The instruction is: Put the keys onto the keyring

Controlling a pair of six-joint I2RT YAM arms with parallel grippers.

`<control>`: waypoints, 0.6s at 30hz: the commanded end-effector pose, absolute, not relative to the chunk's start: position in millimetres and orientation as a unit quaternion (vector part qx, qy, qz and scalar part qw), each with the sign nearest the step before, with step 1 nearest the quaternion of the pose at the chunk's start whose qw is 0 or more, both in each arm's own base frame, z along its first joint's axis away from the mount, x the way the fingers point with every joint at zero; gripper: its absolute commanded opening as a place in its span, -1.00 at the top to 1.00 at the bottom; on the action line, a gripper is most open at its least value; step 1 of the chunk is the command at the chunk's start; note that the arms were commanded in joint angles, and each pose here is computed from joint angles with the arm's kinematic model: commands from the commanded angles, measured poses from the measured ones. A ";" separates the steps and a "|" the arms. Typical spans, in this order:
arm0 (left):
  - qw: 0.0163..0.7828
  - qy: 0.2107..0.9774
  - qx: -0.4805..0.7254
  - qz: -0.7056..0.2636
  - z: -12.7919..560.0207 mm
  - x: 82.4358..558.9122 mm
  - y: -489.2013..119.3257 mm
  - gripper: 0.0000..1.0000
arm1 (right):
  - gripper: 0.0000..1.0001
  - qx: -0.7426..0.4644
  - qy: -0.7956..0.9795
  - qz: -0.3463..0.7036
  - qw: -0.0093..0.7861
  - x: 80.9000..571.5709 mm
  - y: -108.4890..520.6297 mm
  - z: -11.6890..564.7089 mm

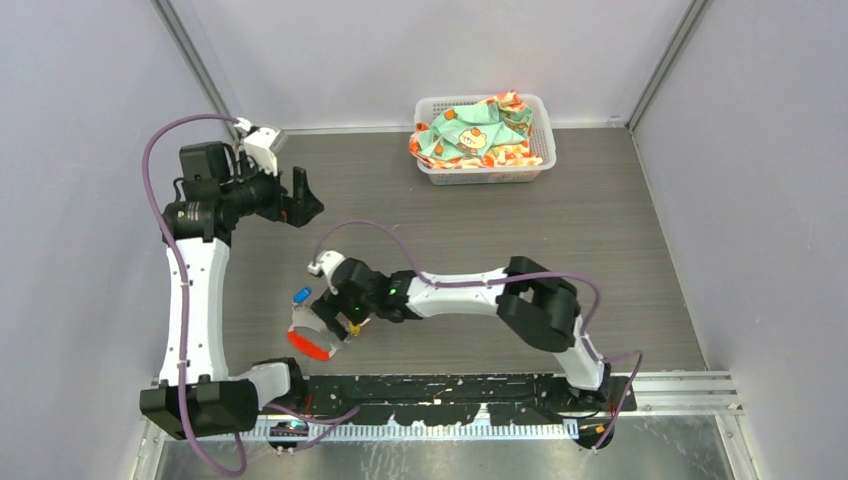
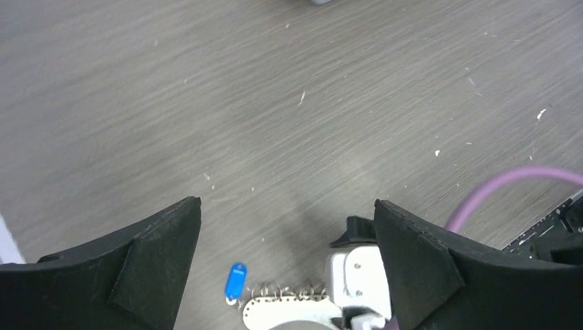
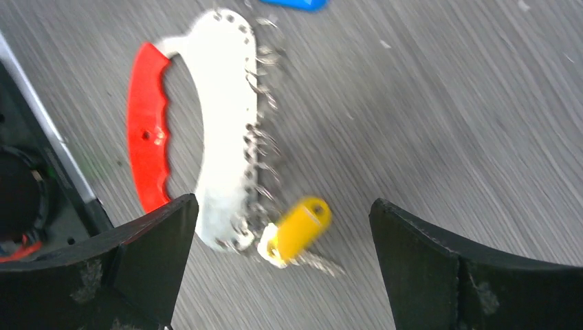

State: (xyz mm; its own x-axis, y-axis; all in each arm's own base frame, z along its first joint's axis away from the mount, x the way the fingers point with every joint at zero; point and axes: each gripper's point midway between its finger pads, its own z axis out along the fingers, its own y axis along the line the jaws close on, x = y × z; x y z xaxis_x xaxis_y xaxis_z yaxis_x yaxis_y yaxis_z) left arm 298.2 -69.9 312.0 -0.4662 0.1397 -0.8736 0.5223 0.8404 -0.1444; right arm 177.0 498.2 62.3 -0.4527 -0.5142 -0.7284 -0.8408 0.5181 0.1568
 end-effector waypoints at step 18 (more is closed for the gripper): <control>0.412 0.878 0.208 -0.125 268.4 293.6 -29.2 -0.99 | -0.86 -0.378 0.868 0.040 0.319 252.4 423.8 4.8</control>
State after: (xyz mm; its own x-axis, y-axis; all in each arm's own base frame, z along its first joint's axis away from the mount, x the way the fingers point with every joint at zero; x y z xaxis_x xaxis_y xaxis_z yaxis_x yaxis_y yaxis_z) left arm 288.5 -39.7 279.3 -0.5742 0.2108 -0.7911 0.4672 0.8779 -0.1052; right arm 201.3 530.0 23.2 -0.3828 -0.6010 -0.7016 -0.8319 0.5546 -0.0212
